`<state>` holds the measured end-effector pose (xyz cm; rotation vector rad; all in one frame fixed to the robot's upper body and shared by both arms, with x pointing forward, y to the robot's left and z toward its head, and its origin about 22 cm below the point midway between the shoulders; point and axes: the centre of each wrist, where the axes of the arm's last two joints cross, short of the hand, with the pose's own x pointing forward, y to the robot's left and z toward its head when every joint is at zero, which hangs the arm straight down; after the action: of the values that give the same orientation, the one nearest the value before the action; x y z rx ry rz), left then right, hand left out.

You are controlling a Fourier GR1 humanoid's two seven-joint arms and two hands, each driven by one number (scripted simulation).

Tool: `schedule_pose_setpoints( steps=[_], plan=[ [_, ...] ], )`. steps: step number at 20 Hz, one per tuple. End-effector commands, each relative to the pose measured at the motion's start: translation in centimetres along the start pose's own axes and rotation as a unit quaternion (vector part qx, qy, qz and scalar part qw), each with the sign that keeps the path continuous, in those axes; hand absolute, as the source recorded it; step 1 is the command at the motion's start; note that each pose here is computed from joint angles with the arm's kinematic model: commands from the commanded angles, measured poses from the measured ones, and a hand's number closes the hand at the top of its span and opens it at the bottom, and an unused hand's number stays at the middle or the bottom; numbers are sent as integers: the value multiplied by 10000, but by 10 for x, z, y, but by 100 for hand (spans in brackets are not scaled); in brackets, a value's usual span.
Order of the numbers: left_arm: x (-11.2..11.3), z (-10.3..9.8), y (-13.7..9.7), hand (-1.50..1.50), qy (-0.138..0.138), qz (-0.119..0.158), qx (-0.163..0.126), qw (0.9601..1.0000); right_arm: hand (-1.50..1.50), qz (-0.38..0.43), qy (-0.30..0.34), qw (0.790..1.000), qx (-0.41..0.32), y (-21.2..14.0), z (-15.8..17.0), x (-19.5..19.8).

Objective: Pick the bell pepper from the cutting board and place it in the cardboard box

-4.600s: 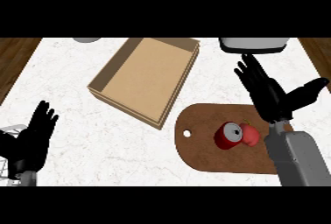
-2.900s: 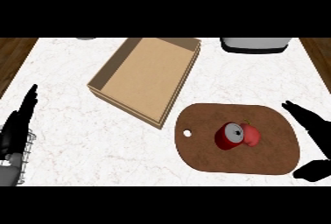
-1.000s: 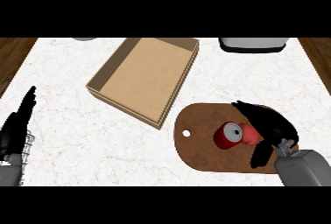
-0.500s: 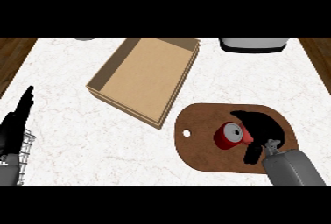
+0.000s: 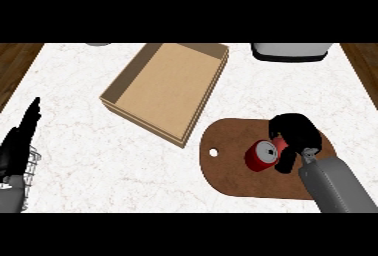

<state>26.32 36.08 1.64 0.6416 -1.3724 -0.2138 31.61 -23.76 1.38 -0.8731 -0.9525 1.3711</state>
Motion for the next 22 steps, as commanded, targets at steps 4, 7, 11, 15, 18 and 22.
schedule_pose_setpoints(
  steps=[4,7,11,15,18,22],
  plan=[
    [14,-2,-20,0,-261,-1,-197,9995,150,-465,-1693,9838,-374,-55,-40,-18],
    [4,0,-18,0,-205,-19,-190,9996,150,-464,-1804,9786,-873,-88,-54,-38],
    [14,-7,-11,0,-227,5,-132,9997,150,-203,-1723,9712,-1634,-89,-67,-45],
    [6,-1,-25,0,-146,26,-132,9998,150,-506,-2007,9496,-2355,-132,-71,-38],
    [2,-4,-7,0,-165,3,-55,9998,150,-543,-2604,9166,-2986,-152,-67,-36],
    [17,-2,1,0,-48,-73,-131,9999,150,-782,-3168,8923,-3119,-175,-69,-1]
  ],
)
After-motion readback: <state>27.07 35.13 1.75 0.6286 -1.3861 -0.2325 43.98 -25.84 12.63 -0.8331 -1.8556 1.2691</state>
